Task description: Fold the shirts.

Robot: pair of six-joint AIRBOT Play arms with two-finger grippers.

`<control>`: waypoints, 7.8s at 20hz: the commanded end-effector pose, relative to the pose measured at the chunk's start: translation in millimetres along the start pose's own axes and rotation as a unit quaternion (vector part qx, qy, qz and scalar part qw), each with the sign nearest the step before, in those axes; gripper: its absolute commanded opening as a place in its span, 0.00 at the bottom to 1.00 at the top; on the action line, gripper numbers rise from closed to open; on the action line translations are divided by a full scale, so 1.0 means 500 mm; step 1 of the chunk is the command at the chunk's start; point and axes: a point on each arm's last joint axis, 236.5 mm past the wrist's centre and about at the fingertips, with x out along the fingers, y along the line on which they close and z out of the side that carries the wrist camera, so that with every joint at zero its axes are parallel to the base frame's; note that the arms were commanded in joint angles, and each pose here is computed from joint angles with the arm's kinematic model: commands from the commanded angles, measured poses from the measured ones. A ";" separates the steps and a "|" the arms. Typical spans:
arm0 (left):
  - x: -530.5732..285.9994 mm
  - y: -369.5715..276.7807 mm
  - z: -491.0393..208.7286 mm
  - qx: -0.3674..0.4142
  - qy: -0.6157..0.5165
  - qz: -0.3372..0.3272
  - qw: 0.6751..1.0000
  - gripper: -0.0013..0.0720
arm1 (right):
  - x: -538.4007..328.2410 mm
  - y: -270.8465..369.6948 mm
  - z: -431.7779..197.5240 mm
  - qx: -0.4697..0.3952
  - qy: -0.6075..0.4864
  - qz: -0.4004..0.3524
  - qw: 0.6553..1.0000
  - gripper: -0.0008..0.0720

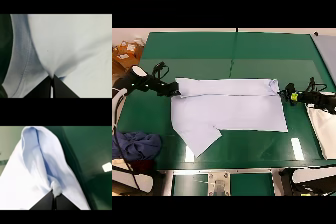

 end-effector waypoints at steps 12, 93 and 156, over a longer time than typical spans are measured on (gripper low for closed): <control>-0.008 0.000 -0.035 -0.009 0.042 0.001 0.999 0.71 | -0.019 0.009 -0.023 -0.009 0.039 0.011 0.999 0.52; -0.123 -0.125 0.109 0.087 -0.088 0.126 0.984 0.85 | -0.016 -0.001 -0.013 -0.175 0.217 -0.006 0.960 0.97; -0.312 -0.197 0.122 0.199 -0.029 0.116 0.973 0.05 | 0.137 0.462 -0.344 -0.323 0.165 -0.025 0.932 0.77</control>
